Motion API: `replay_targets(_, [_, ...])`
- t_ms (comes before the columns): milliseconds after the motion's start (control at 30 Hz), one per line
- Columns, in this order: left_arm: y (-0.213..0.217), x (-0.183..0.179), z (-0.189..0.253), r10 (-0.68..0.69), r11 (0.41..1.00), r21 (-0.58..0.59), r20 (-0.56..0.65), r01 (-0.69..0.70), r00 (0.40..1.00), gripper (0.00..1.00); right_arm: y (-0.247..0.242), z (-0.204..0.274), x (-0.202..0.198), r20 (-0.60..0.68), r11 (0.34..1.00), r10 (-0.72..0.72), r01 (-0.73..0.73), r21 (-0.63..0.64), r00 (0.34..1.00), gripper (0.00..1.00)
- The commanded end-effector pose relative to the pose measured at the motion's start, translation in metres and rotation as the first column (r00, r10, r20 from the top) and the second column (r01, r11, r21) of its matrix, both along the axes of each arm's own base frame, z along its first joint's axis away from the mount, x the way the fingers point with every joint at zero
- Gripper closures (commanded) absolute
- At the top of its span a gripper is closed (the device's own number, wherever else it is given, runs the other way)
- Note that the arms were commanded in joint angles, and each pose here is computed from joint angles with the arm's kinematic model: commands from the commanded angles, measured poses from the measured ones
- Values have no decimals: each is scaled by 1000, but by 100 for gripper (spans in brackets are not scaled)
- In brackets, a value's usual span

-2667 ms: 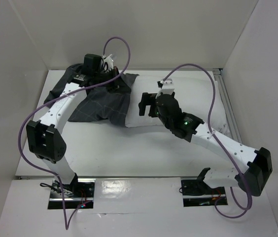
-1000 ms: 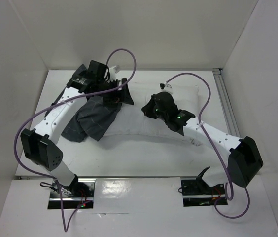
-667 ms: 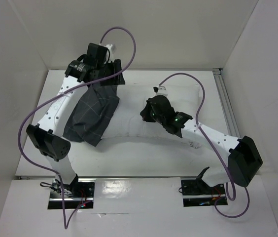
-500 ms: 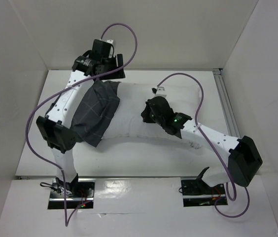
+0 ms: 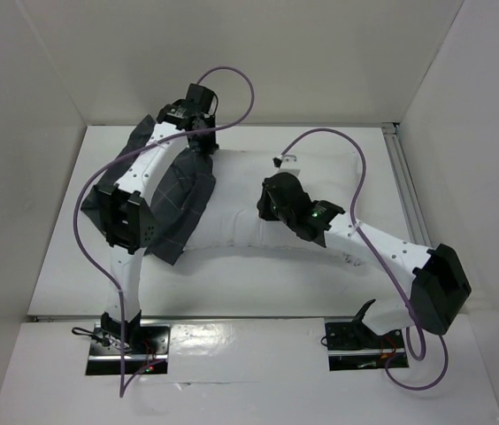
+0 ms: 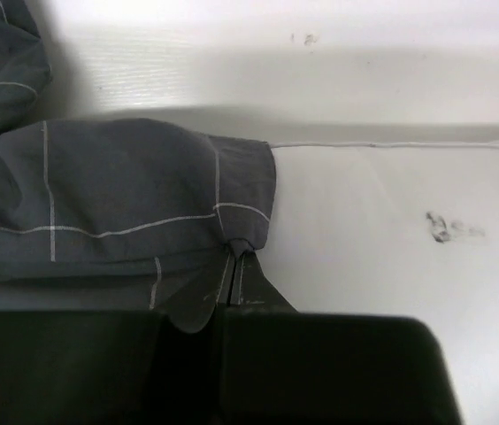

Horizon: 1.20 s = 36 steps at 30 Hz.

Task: Put the pillow into the pillowcase

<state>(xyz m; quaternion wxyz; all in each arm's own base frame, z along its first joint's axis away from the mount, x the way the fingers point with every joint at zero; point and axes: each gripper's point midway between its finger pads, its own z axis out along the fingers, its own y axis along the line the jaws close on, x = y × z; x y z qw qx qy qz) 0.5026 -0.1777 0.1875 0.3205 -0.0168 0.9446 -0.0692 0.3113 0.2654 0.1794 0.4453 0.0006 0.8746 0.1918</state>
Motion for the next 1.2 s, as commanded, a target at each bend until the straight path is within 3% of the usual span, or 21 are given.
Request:
replay_targets(0, [-10, 5, 29, -32, 998, -49, 71, 35, 997, 100, -27, 18, 0, 42, 989, -67, 72, -130, 997, 55])
replay_targets(100, [-15, 4, 46, -49, 995, -81, 104, 58, 993, 100, -69, 59, 9, 173, 948, -222, 254, -192, 960, 11])
replay_targets(167, [-22, 1, 54, -83, 989, -110, 118, 97, 989, 100, -89, 75, 10, 215, 915, -296, 341, -214, 931, 2])
replay_targets(333, [-38, -9, 75, -159, 965, -185, 150, 186, 976, 100, -182, 75, 37, 147, 788, -530, 549, -277, 835, 0])
replay_targets(367, [-42, -12, 76, -176, 958, -201, 147, 204, 973, 100, -184, 68, 41, 89, 819, -509, 513, -255, 856, 0])
replay_targets(433, [-50, -15, 80, -195, 951, -211, 156, 226, 968, 100, -217, 47, 52, 4, 799, -566, 550, -243, 825, 0])
replay_targets(467, [-51, -13, 82, -195, 950, -212, 165, 228, 967, 100, -214, 38, 51, -58, 834, -533, 513, -206, 844, 0])
replay_targets(533, [-62, -19, 83, -229, 936, -235, 162, 263, 960, 100, -226, 20, 57, -121, 842, -532, 508, -182, 838, 0])
replay_targets(633, [-80, -28, 91, -290, 900, -284, 177, 331, 940, 100, -200, -8, 53, -221, 889, -456, 453, -69, 862, 1])
replay_targets(700, [-94, -34, 91, -328, 871, -324, 174, 369, 928, 100, -165, -29, 39, -291, 933, -326, 356, 57, 900, 14])
replay_targets(733, [-101, -37, 95, -350, 847, -356, 183, 394, 919, 100, -150, -30, 37, -303, 931, -290, 341, 131, 908, 25])
replay_targets(767, [-111, -42, 98, -366, 830, -378, 186, 410, 912, 100, -127, -28, 39, -270, 937, -223, 282, 206, 937, 49])
replay_targets(867, [-142, -60, 113, -432, 768, -421, 217, 483, 875, 100, -75, 4, 40, -194, 939, -78, 137, 314, 978, 96])
replay_targets(1067, [-191, -113, 170, -524, 621, -496, 313, 607, 792, 100, -40, 109, 42, 26, 932, -27, 16, 361, 999, 100])
replay_targets(1167, [-221, -147, 170, -532, 630, -481, 305, 610, 790, 100, -48, 120, 36, 49, 937, -74, 52, 345, 996, 100])
